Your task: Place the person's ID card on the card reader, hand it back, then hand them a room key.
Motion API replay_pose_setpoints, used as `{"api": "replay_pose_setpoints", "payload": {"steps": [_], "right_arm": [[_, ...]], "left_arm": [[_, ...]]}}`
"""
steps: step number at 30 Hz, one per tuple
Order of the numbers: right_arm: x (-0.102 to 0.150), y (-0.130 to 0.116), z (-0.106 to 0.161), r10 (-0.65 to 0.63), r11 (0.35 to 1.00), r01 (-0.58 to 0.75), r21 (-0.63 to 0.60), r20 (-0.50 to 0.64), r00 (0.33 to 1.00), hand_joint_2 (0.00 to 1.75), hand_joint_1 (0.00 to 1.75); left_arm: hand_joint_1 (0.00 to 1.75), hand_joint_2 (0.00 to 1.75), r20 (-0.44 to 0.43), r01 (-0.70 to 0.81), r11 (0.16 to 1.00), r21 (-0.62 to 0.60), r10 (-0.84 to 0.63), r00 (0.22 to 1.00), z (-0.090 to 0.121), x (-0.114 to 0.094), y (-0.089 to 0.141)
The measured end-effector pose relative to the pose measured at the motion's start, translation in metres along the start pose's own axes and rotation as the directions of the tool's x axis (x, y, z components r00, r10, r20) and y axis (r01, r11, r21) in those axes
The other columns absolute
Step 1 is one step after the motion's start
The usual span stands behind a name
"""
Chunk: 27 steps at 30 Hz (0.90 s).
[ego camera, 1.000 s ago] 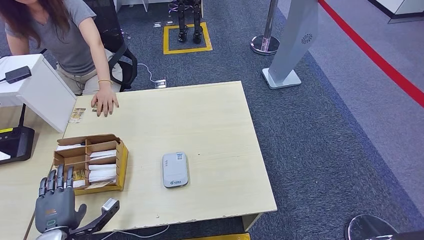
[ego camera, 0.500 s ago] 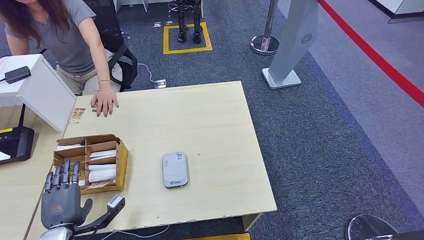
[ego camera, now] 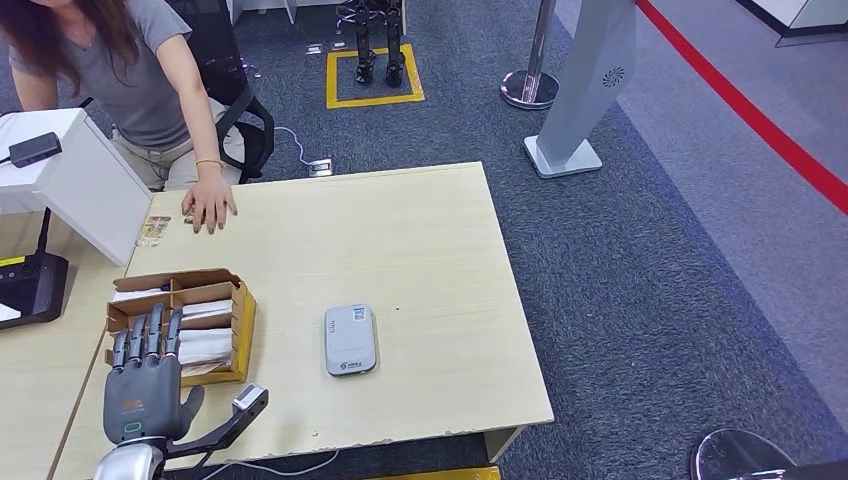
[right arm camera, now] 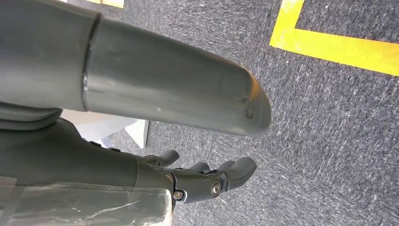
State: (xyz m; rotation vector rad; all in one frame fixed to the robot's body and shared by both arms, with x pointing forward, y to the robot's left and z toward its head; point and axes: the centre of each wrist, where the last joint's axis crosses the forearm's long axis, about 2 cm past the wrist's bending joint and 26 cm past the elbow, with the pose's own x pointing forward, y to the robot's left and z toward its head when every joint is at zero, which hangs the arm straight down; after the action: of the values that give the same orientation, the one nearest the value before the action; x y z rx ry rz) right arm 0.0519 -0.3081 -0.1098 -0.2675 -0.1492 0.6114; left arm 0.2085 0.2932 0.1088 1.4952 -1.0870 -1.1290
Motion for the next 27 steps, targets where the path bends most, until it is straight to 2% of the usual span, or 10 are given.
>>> {"api": "replay_pose_setpoints", "payload": {"steps": [13, 17, 27], "right_arm": [[-0.0001, 0.0000, 0.0000, -0.001, 1.000, 0.001, -0.001, -0.001, 1.000, 0.00, 0.00], [-0.0001, 0.0000, 0.0000, -0.001, 1.000, 0.001, -0.001, -0.002, 1.000, 0.00, 0.00], [-0.0001, 0.0000, 0.0000, -0.001, 1.000, 0.001, -0.001, -0.002, 1.000, 0.00, 0.00]], "left_arm": [[0.09, 1.75, 0.013, -0.002, 1.000, -0.002, 0.002, 1.000, 0.0016, 0.0031, 0.0000], [0.18, 1.75, 0.015, -0.002, 1.000, -0.002, 0.002, 1.000, 0.0018, 0.0035, 0.0000], [0.25, 1.75, 0.018, -0.001, 1.000, -0.006, 0.001, 1.000, 0.0020, 0.0040, -0.0001]]}}
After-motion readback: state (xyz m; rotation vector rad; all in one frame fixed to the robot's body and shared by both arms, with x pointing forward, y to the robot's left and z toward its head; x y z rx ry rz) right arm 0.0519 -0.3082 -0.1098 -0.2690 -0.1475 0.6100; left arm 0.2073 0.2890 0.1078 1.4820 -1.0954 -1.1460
